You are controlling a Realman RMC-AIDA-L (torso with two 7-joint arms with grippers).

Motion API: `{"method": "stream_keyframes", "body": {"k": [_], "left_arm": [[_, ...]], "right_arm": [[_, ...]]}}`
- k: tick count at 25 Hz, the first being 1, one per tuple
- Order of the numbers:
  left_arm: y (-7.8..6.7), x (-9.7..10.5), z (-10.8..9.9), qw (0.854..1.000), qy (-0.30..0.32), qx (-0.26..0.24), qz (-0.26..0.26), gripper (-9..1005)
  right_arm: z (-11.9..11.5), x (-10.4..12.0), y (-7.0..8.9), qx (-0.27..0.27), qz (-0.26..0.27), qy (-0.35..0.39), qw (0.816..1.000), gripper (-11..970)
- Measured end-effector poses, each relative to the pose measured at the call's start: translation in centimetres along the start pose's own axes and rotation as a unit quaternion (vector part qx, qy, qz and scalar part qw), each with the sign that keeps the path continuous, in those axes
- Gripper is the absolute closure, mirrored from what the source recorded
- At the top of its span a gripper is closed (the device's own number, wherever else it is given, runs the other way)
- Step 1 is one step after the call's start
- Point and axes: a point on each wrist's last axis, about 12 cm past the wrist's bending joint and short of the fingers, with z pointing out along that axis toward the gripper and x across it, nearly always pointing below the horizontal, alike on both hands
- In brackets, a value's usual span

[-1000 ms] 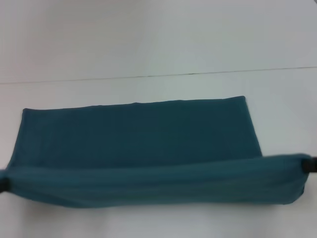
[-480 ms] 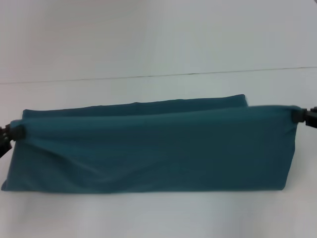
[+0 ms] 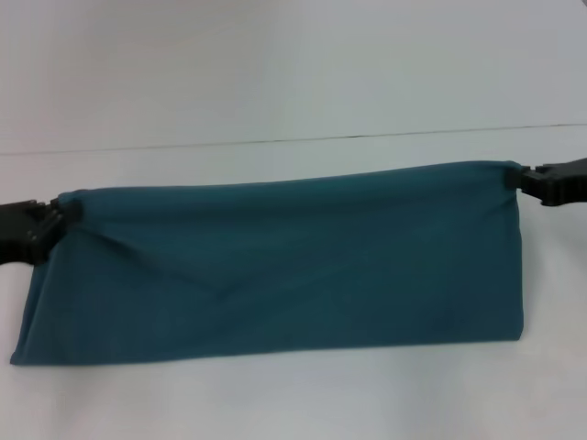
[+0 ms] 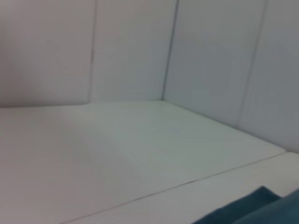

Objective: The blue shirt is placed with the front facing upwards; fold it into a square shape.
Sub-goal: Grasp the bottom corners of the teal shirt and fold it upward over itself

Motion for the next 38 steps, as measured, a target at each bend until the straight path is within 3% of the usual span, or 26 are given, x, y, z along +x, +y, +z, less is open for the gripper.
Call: {"method": "stream_keyframes", "body": {"k": [13,22,34,38], "left_arm": [[0.6,0.6,5.2,0.996,0.047,-0.080,0.001,898],[0.6,1.5,7.1,0.989,0.072,-0.126,0.006,893],[0.5,2.2,8.5,0.983,0.092,-0.157,0.018,887],[0.6,2.3,8.7,0.981,0.093,-0.168,0.015,745]], "right_arm": [[6.9,0.8,-0.6,0.092,-0.023,0.014,0.995,856],[10.2,2.2,-0.2,0.131,-0.047,0.033,0.990,838],[11.0,2.4,-0.4,0.159,-0.033,0.012,0.987,813],[11.1,2.3,-0.6,0.172,-0.029,0.004,0.985,805]]}}
